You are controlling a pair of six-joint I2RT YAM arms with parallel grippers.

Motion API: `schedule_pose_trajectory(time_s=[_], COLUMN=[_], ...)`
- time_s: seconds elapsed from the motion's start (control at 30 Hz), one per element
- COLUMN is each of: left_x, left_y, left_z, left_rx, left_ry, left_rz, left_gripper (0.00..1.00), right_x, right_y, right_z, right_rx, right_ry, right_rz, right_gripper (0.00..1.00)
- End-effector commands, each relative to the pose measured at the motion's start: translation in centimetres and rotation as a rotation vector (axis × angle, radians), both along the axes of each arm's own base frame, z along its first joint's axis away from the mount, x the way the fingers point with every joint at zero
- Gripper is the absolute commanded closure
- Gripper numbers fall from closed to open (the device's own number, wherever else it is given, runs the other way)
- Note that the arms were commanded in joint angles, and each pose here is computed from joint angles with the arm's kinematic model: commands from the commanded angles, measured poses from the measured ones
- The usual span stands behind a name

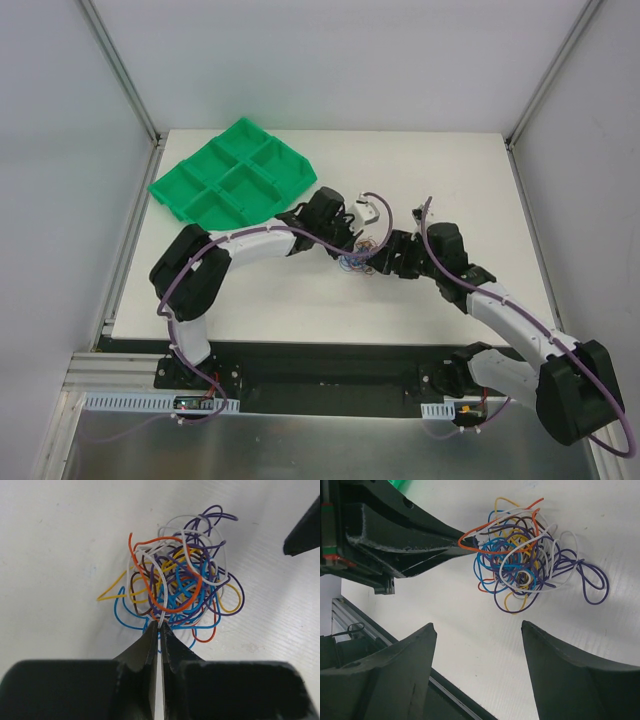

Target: Untangle the cables

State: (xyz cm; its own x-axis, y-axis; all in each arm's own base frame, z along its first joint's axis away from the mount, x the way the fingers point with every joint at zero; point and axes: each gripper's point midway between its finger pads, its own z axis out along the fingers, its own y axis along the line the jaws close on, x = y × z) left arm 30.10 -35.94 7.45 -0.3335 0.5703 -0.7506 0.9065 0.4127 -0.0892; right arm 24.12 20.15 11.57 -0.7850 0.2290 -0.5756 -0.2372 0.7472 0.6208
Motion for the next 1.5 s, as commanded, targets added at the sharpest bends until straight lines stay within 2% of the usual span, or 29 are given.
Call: schedule_pose_trajectory(time_s=[0.0, 0.17, 0.37, 0.67, 0.77, 1.03, 1.23, 1.47], left_x=[-0.8, -1.6, -4.8, -9.2, -9.6, -9.8, -10.3, -10.8], left_y=[-2.1, -1.3, 0.2, -0.4, -0.6, -0.8, 1.5, 5.0], left_z=[3.4, 5.7, 8.6, 13.5, 15.3, 25.5, 33.1, 40.3], left_rx=[-0.091, -0.142, -0.254, -0.401, -0.439, -0.61, -0.704, -0.763], left_ry=[-0.08, -0.043, 0.136, 0.352, 0.37, 0.249, 0.087, -0.096], left_rz=[-0.071, 0.024, 0.164, 0.116, 0.105, 0.037, 0.051, 0.108], left_gripper=[1.0, 1.0, 1.0, 1.0, 1.0, 1.0, 1.0, 1.0], right_x=[0.7, 1.1, 2.0, 3.7, 4.1, 4.2, 4.4, 6.2], right_y=[0.4, 0.0, -0.5, 2.8, 3.8, 5.0, 1.3, -4.0], right_z=[0.9, 0.7, 0.9, 1.2, 0.4, -3.8, -6.0, -5.3], right_rx=[0.037, 0.03, -0.022, 0.011, -0.001, -0.056, -0.219, -0.375], right_ry=[-0.037, -0.022, -0.036, -0.04, -0.029, 0.073, 0.089, 0.063], right_rz=[-0.006, -0.045, -0.065, -0.019, -0.013, -0.038, -0.165, -0.297], right_gripper=[0.28, 0.27, 0.25, 0.22, 0.21, 0.23, 0.25, 0.24])
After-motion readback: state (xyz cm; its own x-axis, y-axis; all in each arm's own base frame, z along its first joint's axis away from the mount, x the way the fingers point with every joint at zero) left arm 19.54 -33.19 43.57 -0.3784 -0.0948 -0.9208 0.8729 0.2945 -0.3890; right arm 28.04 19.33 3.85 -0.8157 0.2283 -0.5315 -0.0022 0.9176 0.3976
